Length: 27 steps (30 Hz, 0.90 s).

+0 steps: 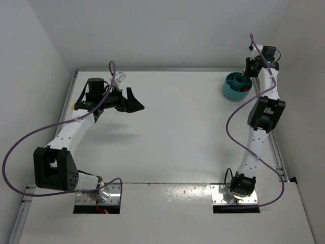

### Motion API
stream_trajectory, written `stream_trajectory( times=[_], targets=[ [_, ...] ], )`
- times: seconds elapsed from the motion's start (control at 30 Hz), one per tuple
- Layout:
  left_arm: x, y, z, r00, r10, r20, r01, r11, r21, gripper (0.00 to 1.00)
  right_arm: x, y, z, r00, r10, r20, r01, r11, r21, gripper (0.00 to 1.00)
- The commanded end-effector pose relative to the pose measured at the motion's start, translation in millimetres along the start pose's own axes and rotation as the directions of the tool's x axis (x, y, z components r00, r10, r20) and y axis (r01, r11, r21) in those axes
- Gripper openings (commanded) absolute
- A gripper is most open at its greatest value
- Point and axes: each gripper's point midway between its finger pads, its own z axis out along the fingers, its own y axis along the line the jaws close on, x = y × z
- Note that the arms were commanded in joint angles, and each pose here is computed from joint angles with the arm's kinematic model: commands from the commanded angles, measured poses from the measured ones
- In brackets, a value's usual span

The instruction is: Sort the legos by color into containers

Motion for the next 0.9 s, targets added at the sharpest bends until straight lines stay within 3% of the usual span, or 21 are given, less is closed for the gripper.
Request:
stream_trajectory(
  times=[0.0, 0.13, 0.27, 0.4, 0.87],
  targets=[
    [-7, 2, 0, 1.0, 0.008, 0.017, -0.008, 1.0, -0.001, 0.99, -13, -12, -5, 0.998, -0.042, 0.035, 0.041, 0.998, 0.051, 0.11],
    [-7, 2, 0, 1.0, 0.008, 0.017, -0.008, 1.0, -0.001, 0.99, -9, -13, -4, 0.999, -0.04, 0.024, 0.039, 0.998, 0.057, 0.14],
    [-7, 2, 0, 1.0, 0.008, 0.017, -0.008, 1.0, -0.001, 0.99, -10, -12, -6, 0.999, -0.04, 0.024, 0.039, 0.998, 0.057, 0.28],
    [-7, 2, 0, 1.0, 0.008, 0.017, -0.008, 1.0, -0.001, 0.99, -15, -13, -11, 0.999, -0.043, 0.034, 0.041, 0.997, 0.06, 0.36],
    [-7, 2, 0, 1.0, 0.008, 0.017, -0.008, 1.0, -0.001, 0.99, -68, -3, -59, 0.986, -0.024, 0.164, 0.02, 0.999, 0.026, 0.34]
  ],
)
